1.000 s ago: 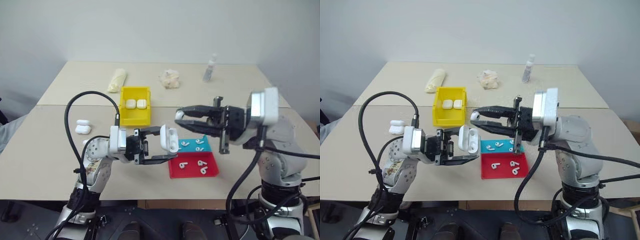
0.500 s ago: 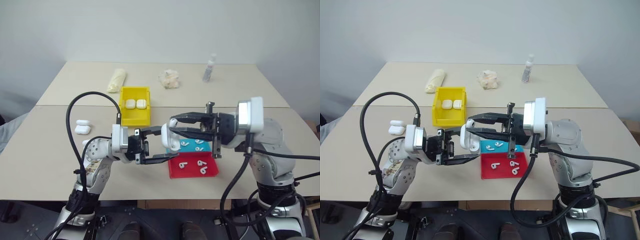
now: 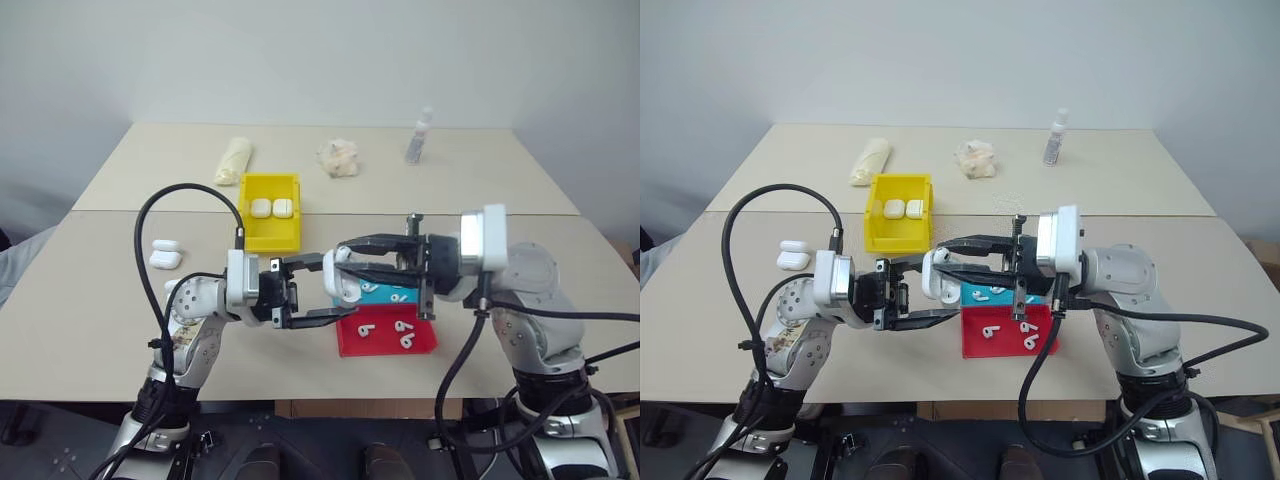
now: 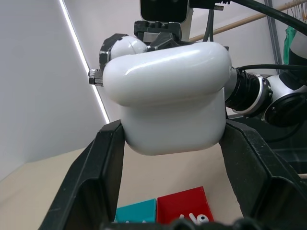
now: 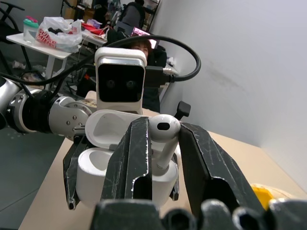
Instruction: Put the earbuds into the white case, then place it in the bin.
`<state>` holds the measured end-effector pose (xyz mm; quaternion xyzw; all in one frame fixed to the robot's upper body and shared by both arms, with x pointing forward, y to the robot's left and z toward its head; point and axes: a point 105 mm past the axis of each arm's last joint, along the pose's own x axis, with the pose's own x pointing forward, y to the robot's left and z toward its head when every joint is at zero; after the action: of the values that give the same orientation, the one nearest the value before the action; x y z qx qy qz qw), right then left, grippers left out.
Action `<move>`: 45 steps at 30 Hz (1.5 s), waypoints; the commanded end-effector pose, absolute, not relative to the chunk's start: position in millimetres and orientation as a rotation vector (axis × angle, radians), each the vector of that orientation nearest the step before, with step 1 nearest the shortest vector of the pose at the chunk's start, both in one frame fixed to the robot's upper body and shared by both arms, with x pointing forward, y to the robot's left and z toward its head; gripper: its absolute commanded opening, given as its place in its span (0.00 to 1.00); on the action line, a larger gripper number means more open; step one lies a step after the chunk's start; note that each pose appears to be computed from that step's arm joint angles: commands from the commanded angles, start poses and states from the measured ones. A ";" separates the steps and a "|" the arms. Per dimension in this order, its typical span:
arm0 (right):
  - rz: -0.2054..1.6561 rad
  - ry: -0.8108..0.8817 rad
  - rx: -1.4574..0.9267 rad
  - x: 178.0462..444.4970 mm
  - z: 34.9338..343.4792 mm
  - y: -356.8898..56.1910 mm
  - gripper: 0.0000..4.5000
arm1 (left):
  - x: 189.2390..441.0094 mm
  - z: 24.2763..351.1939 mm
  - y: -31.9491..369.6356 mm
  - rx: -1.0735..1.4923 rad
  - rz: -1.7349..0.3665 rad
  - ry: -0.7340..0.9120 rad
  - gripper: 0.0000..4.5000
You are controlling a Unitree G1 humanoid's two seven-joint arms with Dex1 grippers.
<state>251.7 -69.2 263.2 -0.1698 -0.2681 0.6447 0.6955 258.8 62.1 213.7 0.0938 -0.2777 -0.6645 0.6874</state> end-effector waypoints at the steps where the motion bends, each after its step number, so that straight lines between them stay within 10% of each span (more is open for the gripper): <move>1: 1.466 -0.586 -0.405 247.2 262.9 -69.6 0.32 | 254.9 222.9 63.2 0.219 -1.481 -0.683 0.61; 6: 1.461 -0.589 -0.466 246.6 257.1 -69.5 0.66 | 256.3 220.6 63.3 0.223 -1.480 -0.680 0.61; 15: 1.475 -0.568 -0.527 244.8 267.3 -86.1 0.66 | 267.5 196.9 78.8 0.294 -1.439 -0.588 0.61; 30: 1.321 0.291 -1.275 351.3 229.1 -107.3 0.66 | 260.3 148.7 118.9 0.438 -1.329 -0.398 0.61; 45: 1.471 0.391 -1.572 384.1 182.1 -73.6 0.66 | 253.5 143.9 116.3 0.449 -1.303 -0.386 0.61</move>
<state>382.4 -75.2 172.2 -0.6252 0.1754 0.6017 0.4651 258.0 116.7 135.4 0.1909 -0.1564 -0.6007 0.7605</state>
